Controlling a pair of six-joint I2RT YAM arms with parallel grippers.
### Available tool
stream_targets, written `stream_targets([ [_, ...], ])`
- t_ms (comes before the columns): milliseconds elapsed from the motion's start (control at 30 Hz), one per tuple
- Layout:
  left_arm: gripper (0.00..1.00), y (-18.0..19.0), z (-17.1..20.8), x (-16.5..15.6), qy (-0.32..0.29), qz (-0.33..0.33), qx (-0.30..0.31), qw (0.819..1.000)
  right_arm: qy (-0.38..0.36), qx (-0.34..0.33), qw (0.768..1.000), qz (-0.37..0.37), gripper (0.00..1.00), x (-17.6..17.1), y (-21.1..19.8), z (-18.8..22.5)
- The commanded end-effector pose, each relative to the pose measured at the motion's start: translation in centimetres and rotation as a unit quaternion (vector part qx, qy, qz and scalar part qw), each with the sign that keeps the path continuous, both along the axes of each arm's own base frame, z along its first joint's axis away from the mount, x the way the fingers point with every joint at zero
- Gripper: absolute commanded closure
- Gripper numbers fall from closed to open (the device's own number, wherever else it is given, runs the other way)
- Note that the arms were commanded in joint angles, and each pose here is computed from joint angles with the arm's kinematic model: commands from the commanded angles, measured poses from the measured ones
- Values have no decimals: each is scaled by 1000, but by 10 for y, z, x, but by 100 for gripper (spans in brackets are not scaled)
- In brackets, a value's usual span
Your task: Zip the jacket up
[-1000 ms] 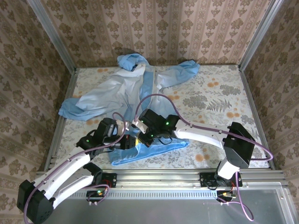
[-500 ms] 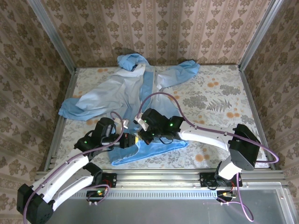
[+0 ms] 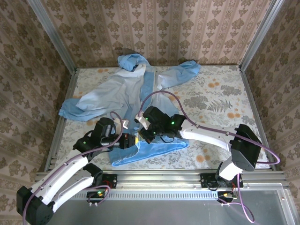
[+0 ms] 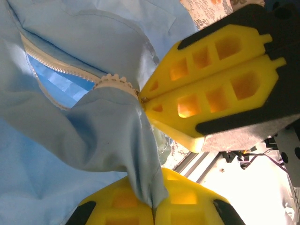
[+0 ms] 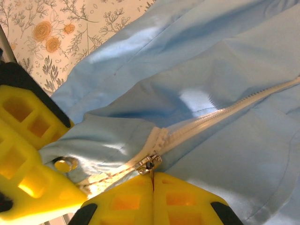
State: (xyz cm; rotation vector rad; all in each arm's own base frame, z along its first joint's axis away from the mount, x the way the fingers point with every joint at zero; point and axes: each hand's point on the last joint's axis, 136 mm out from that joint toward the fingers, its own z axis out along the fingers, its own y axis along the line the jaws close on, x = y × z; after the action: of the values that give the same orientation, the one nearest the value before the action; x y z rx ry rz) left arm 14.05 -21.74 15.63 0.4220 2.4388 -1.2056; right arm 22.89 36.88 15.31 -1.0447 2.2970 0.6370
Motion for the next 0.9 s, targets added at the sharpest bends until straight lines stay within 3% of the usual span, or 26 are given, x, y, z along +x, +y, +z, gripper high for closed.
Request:
stream_targets([
  [0, 100, -1, 14, -20, 11, -40, -17, 999, -28, -25, 998, -45, 100, 32, -16, 2],
  [400, 100, 4, 18, -36, 30, -57, -14, 998, -24, -34, 999, -7, 100, 36, -13, 6],
  [700, 100, 13, 9, -39, 46, -36, 4, 998, -39, -42, 996, -65, 100, 55, -33, 8],
  [867, 100, 13, 12, -36, 35, -29, -1, 999, -31, -35, 998, -52, 100, 54, -26, 7],
])
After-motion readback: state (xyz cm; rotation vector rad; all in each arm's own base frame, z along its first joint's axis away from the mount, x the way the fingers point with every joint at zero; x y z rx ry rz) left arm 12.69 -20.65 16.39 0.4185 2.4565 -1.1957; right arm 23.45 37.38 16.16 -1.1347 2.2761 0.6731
